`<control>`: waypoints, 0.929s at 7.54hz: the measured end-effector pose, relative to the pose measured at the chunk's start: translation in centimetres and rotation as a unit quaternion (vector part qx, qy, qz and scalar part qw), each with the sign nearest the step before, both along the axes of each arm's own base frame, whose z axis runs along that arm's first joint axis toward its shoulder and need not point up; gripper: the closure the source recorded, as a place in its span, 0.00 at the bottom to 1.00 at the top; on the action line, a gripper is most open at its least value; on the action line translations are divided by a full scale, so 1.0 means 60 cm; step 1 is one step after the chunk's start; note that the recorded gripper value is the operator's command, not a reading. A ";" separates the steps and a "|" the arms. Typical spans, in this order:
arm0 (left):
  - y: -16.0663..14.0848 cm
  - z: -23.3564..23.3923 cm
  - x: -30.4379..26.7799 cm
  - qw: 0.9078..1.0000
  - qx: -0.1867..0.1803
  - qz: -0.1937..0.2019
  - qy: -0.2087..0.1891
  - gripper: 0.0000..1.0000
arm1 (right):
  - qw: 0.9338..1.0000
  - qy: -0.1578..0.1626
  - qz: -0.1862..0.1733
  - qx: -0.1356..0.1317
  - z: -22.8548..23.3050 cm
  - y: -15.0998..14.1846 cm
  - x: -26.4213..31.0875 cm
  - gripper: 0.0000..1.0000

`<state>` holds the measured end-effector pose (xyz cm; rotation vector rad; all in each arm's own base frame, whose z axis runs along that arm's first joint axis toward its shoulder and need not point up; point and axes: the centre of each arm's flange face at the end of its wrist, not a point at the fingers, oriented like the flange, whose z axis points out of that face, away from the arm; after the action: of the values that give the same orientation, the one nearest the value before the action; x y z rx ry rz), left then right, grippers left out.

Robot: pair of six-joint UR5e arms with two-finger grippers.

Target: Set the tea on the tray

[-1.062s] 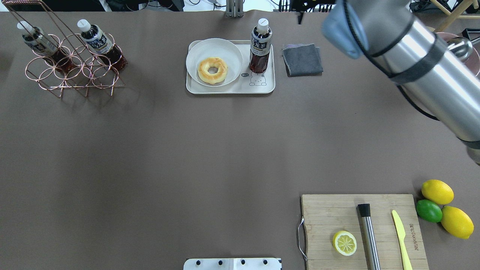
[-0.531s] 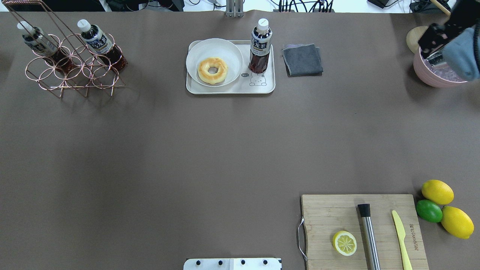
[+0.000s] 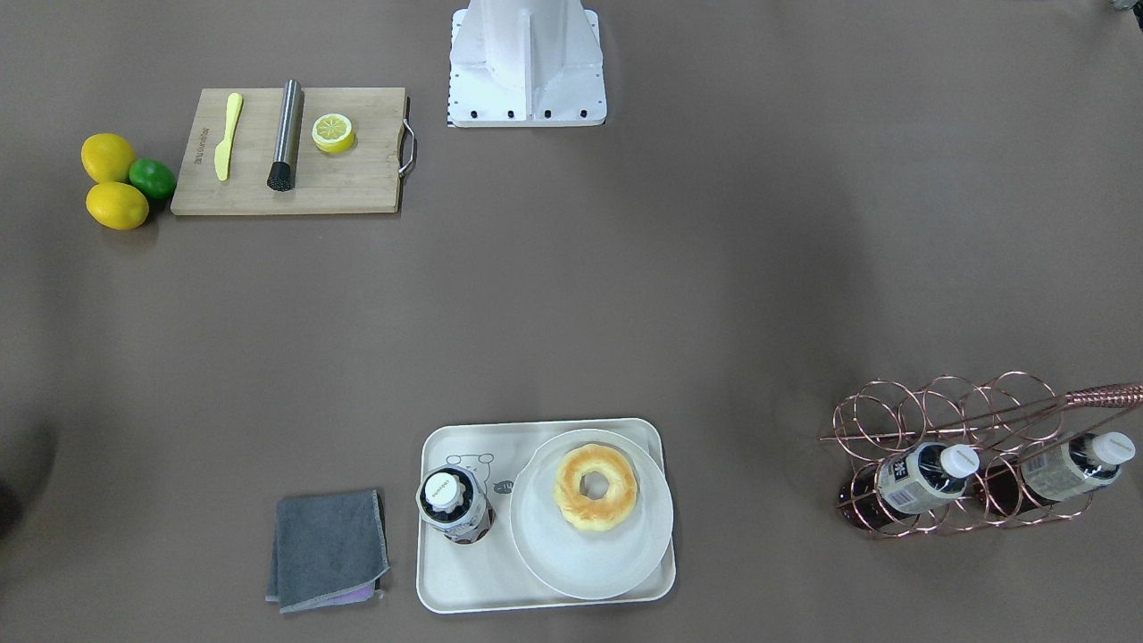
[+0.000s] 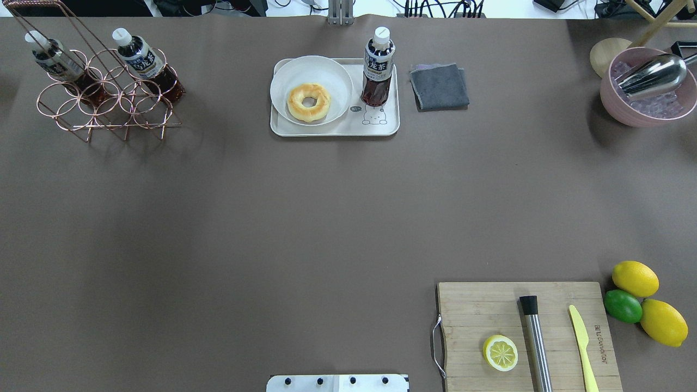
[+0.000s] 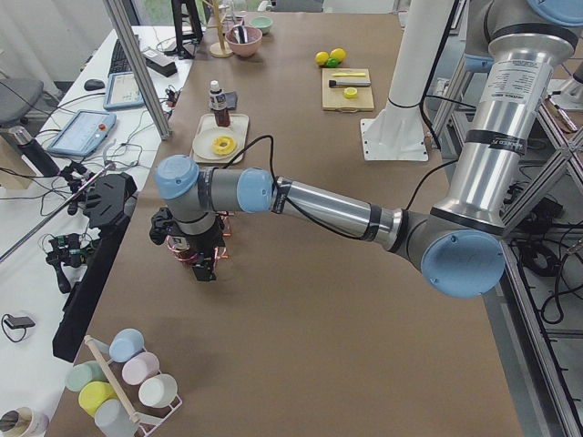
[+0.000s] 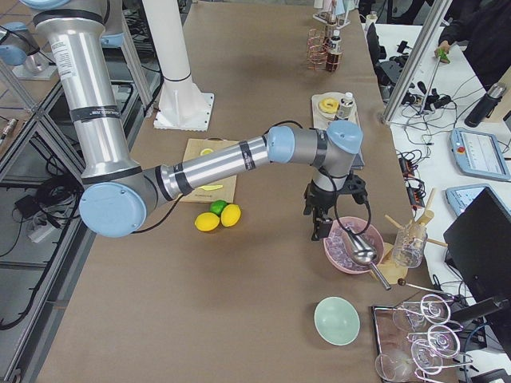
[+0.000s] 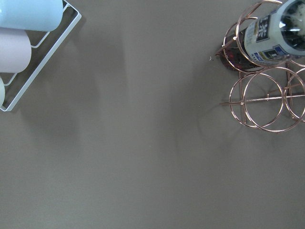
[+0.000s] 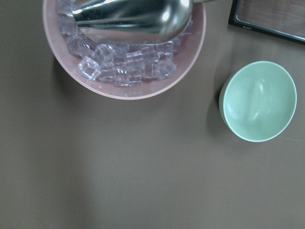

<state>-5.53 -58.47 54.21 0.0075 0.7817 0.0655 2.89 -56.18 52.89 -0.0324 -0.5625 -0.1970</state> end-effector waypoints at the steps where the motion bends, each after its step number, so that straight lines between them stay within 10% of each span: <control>1: 0.012 0.016 -0.014 1.000 -0.008 -0.007 0.000 0.02 | 1.000 -0.016 -0.004 -0.006 0.045 0.013 0.034 0.00; 7: 0.097 0.116 -0.076 0.997 -0.059 -0.039 -0.018 0.02 | 0.997 -0.074 0.003 -0.015 0.137 0.063 0.064 0.00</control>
<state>-10.10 -52.66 61.16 -0.0755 0.7482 -0.0540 6.71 -52.43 61.11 -0.0466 -0.7138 -0.1867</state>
